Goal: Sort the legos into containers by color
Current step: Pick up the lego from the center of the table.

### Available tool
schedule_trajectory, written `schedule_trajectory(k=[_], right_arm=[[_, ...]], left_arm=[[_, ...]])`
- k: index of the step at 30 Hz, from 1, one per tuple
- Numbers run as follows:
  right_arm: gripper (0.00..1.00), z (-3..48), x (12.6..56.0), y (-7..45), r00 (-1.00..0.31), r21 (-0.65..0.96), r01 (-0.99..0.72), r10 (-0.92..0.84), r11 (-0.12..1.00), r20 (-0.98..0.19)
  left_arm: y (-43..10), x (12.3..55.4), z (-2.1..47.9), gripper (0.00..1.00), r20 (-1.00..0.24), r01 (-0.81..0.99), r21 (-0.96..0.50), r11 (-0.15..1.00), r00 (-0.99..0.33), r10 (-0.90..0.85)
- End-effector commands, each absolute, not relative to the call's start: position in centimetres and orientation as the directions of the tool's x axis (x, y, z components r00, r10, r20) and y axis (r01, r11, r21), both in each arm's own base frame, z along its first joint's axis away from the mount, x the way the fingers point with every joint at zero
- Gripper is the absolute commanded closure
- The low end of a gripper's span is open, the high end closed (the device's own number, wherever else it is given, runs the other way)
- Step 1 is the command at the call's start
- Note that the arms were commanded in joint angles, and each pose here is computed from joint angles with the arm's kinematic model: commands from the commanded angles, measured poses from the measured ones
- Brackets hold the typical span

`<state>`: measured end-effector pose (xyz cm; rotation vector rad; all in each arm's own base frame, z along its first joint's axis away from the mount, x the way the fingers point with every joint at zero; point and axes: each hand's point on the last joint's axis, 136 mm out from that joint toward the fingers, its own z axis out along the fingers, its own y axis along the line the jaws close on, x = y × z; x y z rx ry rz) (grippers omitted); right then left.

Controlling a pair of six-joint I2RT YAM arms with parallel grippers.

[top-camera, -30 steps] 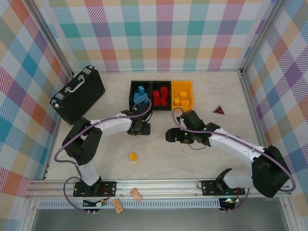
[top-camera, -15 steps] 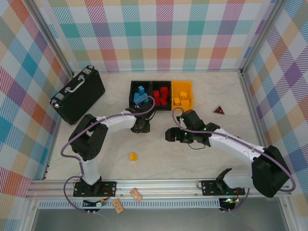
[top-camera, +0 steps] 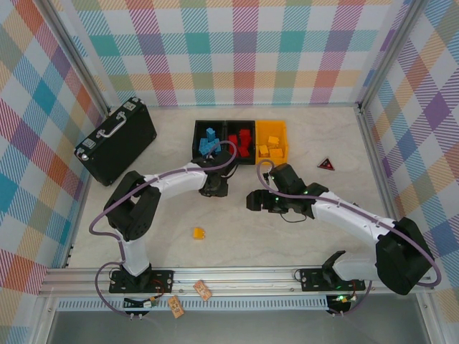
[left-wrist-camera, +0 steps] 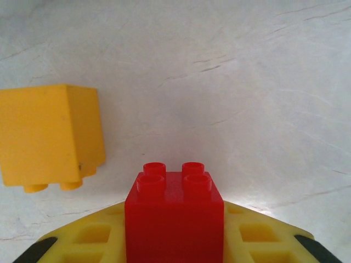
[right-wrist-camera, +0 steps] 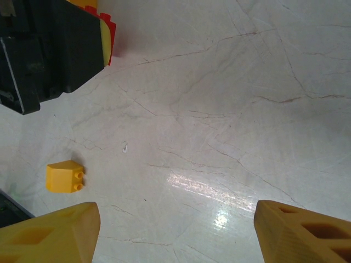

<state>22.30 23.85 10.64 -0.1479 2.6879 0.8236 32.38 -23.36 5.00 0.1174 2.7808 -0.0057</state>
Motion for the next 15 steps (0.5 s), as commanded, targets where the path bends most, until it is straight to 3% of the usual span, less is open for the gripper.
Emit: schedule_trajectory(k=[1, 15], right_arm=[[0.25, 11.6, 22.6, 23.6, -0.932, 0.542, -0.184, 0.029, 0.820, -0.361], [0.25, 13.8, 25.3, 19.7, -0.899, 0.521, -0.063, 0.179, 0.851, -0.400]], left_arm=[[-24.6, 33.0, 9.2, 0.74, -0.399, 0.100, -0.035, 0.994, -0.913, 0.078], [-29.7, 40.8, 12.8, 0.74, -0.467, 0.148, -0.045, 0.988, -0.877, 0.110]])
